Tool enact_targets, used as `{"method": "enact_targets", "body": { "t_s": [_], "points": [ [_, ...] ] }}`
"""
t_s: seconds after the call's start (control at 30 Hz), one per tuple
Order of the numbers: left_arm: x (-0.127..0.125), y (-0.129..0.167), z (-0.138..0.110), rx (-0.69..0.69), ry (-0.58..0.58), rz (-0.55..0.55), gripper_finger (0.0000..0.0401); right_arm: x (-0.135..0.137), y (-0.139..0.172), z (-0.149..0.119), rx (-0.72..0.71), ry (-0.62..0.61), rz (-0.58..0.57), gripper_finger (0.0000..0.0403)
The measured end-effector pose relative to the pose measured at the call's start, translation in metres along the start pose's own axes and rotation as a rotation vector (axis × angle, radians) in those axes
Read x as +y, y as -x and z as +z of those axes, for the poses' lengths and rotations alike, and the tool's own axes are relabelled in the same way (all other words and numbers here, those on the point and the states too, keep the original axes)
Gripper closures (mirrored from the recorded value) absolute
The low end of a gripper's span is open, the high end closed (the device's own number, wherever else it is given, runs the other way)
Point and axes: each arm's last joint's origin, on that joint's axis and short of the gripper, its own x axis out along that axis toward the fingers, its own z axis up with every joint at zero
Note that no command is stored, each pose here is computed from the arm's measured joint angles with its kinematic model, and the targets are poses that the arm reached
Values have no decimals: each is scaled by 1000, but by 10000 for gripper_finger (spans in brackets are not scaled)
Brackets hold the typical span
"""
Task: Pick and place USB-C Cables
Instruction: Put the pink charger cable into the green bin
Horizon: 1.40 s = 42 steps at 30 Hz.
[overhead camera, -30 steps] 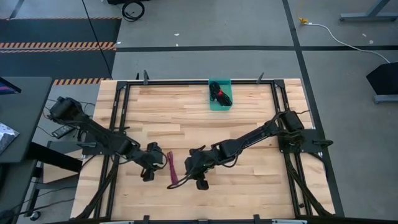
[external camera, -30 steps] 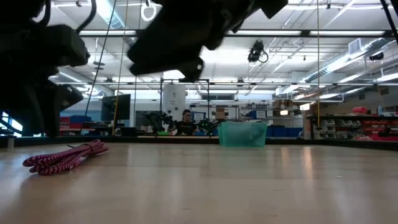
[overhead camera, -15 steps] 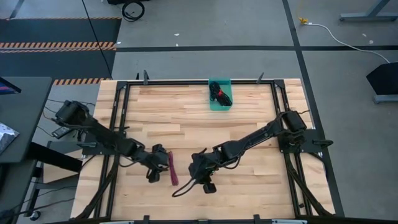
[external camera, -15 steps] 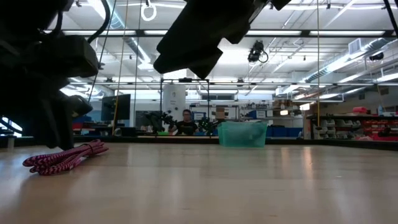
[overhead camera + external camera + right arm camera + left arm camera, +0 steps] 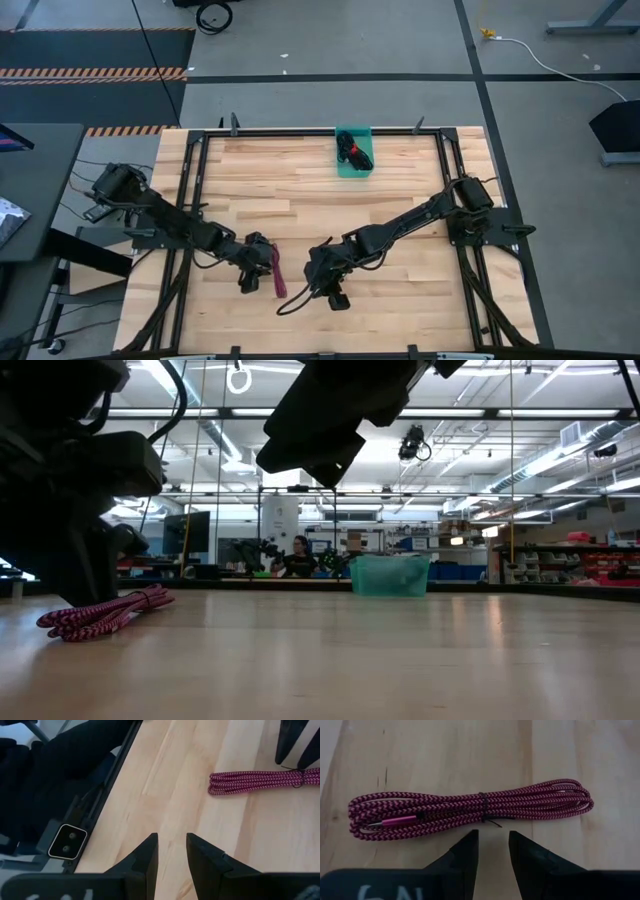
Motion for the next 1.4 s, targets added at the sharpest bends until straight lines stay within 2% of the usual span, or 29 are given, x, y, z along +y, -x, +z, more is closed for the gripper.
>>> {"method": "enact_targets", "body": {
  "t_s": [0.37,0.6,0.8,0.9,1.0,1.07,1.13,1.27,1.33,1.4],
  "points": [
    [2,-2,1,-28,-31,43,285,1,0,0,2,0,0,296],
    [11,-3,17,-153,-65,83,285,6,-2,-3,25,-39,21,296],
    [26,-7,29,-239,-33,142,285,7,-2,-7,69,-44,40,296],
    [29,-8,30,-214,-56,128,285,5,-2,-6,54,86,-3,296],
    [34,1,28,-165,-57,149,285,2,-2,-5,42,277,-123,296],
    [37,11,30,-165,-21,162,285,0,-1,-4,40,356,-197,296],
    [38,24,32,-179,6,165,285,-2,-1,-3,32,382,-240,296],
    [32,48,34,-225,19,125,285,-5,0,-1,22,365,-249,296],
    [26,55,31,-217,-8,105,285,-6,0,-2,22,355,-248,296],
    [21,56,26,-196,-110,98,285,-5,0,-2,21,351,-243,296]
  ]
}}
